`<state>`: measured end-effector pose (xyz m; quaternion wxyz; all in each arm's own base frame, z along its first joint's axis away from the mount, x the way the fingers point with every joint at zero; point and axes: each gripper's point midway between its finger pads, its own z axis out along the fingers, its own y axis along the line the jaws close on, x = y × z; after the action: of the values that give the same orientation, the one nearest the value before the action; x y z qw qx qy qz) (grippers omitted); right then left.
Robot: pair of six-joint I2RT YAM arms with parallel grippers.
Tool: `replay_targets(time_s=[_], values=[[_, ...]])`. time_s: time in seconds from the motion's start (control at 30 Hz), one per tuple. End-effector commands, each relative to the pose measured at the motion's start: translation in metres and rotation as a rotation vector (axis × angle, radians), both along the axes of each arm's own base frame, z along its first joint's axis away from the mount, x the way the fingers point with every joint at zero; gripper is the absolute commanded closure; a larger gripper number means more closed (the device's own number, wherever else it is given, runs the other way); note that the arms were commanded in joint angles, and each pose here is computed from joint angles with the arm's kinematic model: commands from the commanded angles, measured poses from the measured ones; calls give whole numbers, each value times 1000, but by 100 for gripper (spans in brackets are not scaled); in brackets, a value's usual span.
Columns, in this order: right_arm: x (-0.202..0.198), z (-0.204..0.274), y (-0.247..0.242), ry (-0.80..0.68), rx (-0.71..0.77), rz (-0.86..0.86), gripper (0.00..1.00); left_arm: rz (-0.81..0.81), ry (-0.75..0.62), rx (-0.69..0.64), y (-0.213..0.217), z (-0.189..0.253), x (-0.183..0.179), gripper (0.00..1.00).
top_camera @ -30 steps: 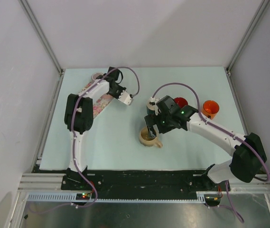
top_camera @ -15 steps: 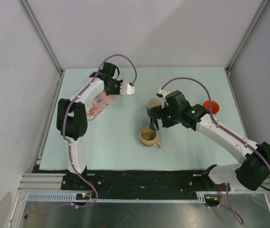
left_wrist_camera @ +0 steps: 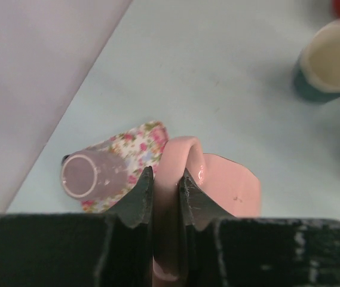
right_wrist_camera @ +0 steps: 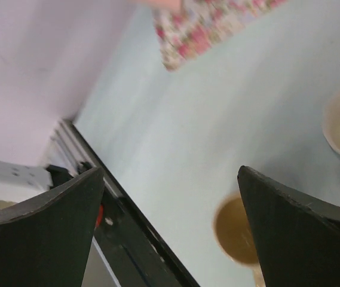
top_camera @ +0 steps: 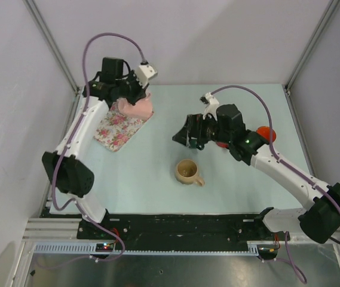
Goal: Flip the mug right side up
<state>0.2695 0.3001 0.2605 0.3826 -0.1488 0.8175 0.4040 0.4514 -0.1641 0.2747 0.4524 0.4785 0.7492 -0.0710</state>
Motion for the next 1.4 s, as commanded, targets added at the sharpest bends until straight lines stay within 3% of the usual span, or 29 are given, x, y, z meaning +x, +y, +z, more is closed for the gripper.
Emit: replay_targets(time_s=[0.0,0.33,0.53,0.6,0.67,0.77,0.8,0.87,0.93,0.97,1.0,1.03,1.23,1.37], values=[[9,81,29,-130,309,48,1,-42,14,-396,-39,105,-53,100],[34,109,50,-135,469,64,1,-147,158,-570,-73,134,-101,100],[30,121,64,-130,517,129,9,-205,233,-632,-89,146,-120,100],[25,127,68,-142,536,167,20,-220,249,-642,-93,148,-124,100],[17,133,71,-154,557,216,41,-221,263,-641,-95,144,-124,100],[12,131,70,-152,539,236,84,-199,260,-621,-94,134,-118,100],[13,129,67,-154,516,219,92,-195,254,-613,-93,132,-117,100],[20,113,57,-146,427,142,98,-166,229,-592,-88,128,-112,85],[29,94,40,-147,309,40,100,-122,194,-565,-79,123,-103,49],[32,83,27,-142,231,-18,100,-93,175,-551,-73,121,-96,26],[32,67,14,-121,143,-58,100,-68,158,-539,-67,119,-91,13],[33,60,-1,-121,72,-111,100,-36,136,-523,-59,117,-84,7],[8,21,-88,-50,-333,-278,100,138,18,-410,-11,106,-46,0],[-25,-19,-144,124,-616,-350,100,278,-47,-271,26,86,-19,0]])
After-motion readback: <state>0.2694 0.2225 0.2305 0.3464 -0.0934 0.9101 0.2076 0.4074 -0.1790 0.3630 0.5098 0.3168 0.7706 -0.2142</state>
